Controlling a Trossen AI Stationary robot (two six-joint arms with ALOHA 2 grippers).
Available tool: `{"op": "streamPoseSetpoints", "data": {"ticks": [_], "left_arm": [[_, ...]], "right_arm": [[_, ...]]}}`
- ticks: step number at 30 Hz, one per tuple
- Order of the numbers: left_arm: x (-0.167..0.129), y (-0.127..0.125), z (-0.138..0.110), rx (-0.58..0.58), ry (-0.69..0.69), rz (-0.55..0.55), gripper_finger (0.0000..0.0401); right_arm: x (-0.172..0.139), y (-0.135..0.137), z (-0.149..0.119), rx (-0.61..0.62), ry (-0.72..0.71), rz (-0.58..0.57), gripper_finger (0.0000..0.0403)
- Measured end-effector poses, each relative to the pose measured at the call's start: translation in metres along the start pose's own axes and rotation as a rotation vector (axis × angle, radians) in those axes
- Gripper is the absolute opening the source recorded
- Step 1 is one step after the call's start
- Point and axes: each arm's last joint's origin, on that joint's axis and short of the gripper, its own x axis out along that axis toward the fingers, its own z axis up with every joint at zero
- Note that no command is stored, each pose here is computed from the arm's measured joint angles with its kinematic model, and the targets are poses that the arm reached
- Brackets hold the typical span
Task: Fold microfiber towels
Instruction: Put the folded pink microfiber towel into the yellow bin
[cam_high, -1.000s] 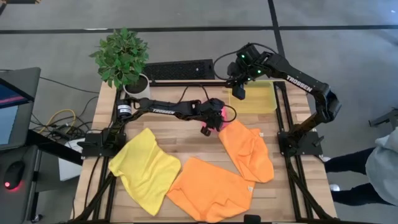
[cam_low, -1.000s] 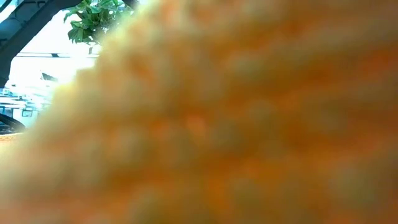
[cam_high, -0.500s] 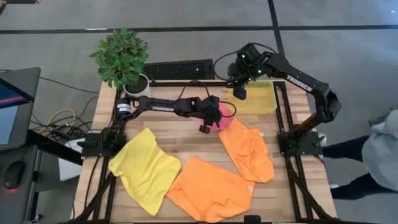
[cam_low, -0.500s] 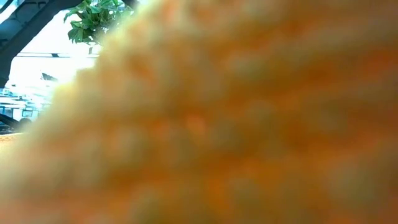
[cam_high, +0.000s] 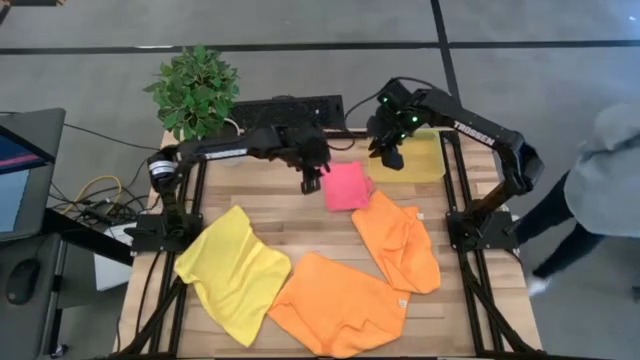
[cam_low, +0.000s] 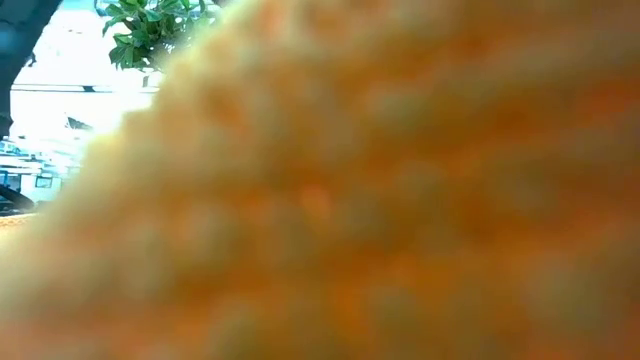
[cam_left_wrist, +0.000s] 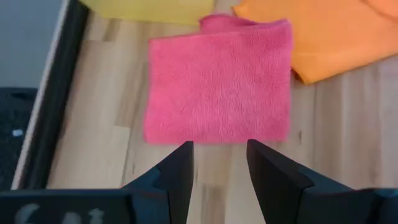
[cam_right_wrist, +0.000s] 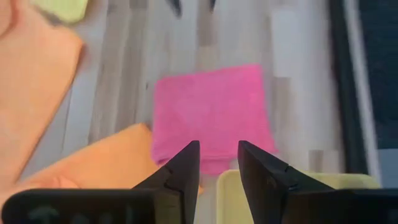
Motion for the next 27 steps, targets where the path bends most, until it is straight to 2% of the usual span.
{"op": "streamPoseSetpoints", "data": {"ticks": [7,12,20,23,27], "left_arm": [[-0.053,-0.006,0.005,-0.08,-0.108,0.045,0.0141],[-0.077,-0.016,0.004,-0.105,-0.133,0.054,0.0141],[-0.1,-0.032,0.003,-0.091,-0.166,0.067,0.0141],[-0.106,-0.036,0.0,-0.093,-0.15,0.075,0.0141],[-0.113,-0.04,-0.002,-0.094,-0.145,0.095,0.0141]], "right_arm": [[0.043,0.007,0.005,-0.114,0.052,0.084,0.0134],[0.07,0.017,0.008,-0.251,0.115,0.139,0.0134],[0.127,0.039,0.016,-0.363,0.242,0.219,0.0134],[0.147,0.046,0.017,-0.382,0.287,0.221,0.0134],[0.169,0.049,0.017,-0.379,0.356,0.15,0.0134]]}}
